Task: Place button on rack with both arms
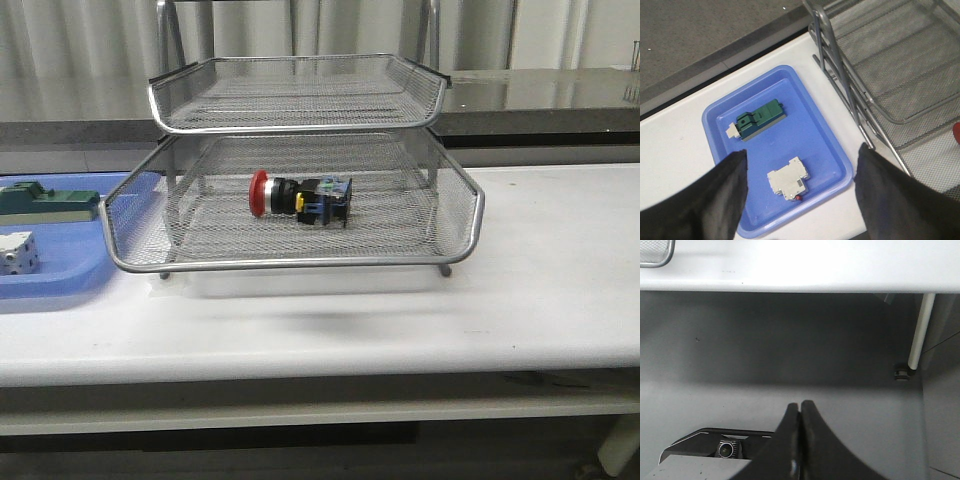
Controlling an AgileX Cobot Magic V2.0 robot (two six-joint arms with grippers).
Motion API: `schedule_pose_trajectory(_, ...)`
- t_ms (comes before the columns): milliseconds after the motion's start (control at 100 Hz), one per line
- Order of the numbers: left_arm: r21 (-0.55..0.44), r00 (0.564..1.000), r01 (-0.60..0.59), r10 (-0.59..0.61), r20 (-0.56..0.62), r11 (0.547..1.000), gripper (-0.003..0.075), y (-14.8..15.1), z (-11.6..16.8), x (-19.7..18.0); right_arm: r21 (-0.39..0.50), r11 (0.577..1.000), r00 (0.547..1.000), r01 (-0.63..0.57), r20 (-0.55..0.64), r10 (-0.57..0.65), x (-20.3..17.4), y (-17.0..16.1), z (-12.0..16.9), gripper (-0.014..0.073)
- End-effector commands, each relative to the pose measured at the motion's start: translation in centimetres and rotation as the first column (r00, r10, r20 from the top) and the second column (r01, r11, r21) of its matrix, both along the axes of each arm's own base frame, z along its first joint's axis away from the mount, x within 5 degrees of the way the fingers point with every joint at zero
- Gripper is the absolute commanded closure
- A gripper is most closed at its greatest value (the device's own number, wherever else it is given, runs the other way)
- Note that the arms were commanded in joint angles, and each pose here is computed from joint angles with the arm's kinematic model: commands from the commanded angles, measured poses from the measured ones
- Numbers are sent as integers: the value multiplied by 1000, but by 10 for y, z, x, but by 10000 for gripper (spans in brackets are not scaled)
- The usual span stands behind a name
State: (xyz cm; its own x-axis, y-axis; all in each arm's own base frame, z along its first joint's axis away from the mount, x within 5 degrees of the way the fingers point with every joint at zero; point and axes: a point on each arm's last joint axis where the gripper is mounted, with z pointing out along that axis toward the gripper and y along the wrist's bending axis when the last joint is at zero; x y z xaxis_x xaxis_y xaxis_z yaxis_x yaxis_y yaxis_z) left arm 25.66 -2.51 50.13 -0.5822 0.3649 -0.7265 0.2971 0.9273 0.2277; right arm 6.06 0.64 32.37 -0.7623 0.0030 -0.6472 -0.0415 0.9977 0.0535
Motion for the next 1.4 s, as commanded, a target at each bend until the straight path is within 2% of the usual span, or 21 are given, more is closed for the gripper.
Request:
schedule_pose_trajectory(0, -48, 996, -26, 30, 83, 998, 274, 9, 19, -28, 2, 1000, 997, -6, 73, 6, 3, 0, 12, 666)
schedule_pose_trajectory(210, -72, 988, -62, 72, 134, 995, 274, 15, -2, -61, 2, 1000, 997, -6, 73, 6, 3, 0, 12, 666)
schedule_pose_trajectory(420, -122, 971, -84, 109, 211, 989, 277, 17, -45, -95, 2, 1000, 997, -6, 73, 6, 3, 0, 12, 666)
schedule_pose_trajectory(680, -177, 975, -130, 158, 154, 976, 283, 18, -118, -131, 2, 1000, 997, -6, 73, 6, 3, 0, 12, 666)
schedule_pose_trajectory(870, -200, 978, -158, 181, 102, 967, 283, 19, -159, -155, 2, 1000, 997, -6, 73, 6, 3, 0, 12, 666)
schedule_pose_trajectory(1030, -216, 977, -170, 193, 88, 961, 283, 19, -177, -167, 1, 1000, 997, -6, 72, 6, 3, 0, 12, 666)
schedule_pose_trajectory(1290, -237, 978, -164, 190, 90, 958, 285, 18, -180, -171, 1, 1000, 997, -6, 72, 6, 3, 0, 12, 666)
schedule_pose_trajectory(1390, -237, 978, -164, 190, 91, 958, 333, 18, -180, -171, 1, 1000, 997, -6, 72, 6, 3, 0, 12, 666)
